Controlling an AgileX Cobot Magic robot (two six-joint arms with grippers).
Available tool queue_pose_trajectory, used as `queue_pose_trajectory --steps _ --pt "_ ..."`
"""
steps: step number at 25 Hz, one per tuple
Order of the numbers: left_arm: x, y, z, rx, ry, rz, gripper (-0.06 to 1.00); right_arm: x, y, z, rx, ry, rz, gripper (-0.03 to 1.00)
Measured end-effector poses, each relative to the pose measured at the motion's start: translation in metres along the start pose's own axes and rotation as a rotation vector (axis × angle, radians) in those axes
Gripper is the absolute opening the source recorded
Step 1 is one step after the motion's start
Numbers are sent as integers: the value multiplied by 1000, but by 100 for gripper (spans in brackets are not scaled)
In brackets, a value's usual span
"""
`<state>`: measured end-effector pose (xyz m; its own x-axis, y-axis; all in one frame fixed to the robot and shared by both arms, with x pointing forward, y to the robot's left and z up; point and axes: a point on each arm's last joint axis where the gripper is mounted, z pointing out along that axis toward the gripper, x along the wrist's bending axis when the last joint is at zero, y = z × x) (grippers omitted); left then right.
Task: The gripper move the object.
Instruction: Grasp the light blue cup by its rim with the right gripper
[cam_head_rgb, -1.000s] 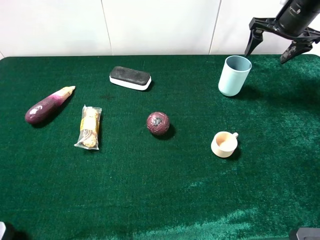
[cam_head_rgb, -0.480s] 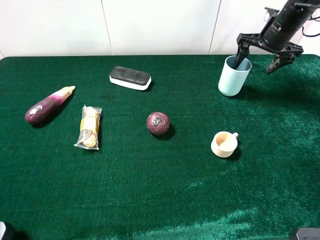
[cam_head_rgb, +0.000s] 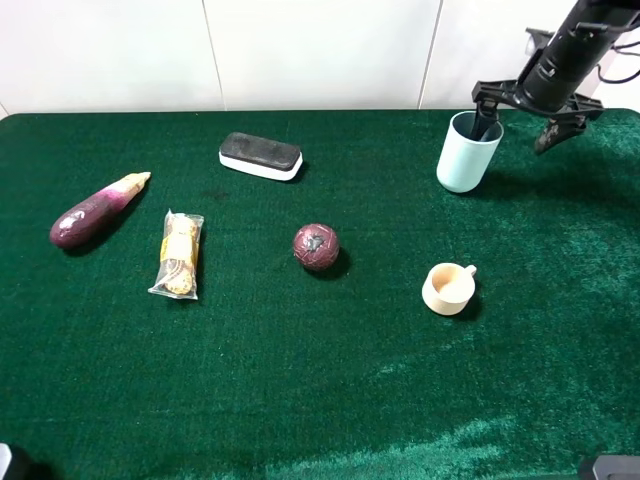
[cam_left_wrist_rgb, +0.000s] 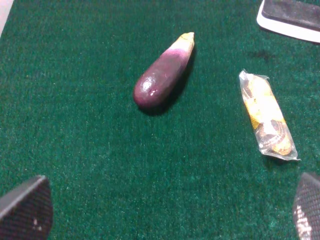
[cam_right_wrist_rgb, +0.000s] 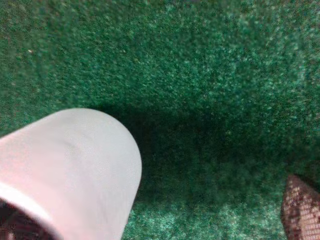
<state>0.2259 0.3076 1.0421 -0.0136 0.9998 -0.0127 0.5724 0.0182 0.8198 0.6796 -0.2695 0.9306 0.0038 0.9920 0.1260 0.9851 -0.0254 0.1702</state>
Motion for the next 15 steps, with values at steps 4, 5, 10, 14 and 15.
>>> queue_pose_trajectory --steps 4,5,10,14,15 --pt "0 0 0 0 0 0 98 -1 -1 11 24 -2 4 65" --pt "0 0 0 0 0 0 98 -2 -1 13 29 -2 4 63" --pt "0 0 0 0 0 0 98 -2 -2 18 42 0 8 41" --pt "0 0 0 0 0 0 98 -2 -3 18 46 0 8 13" --pt "0 0 0 0 0 0 98 -1 -3 18 47 7 14 7"
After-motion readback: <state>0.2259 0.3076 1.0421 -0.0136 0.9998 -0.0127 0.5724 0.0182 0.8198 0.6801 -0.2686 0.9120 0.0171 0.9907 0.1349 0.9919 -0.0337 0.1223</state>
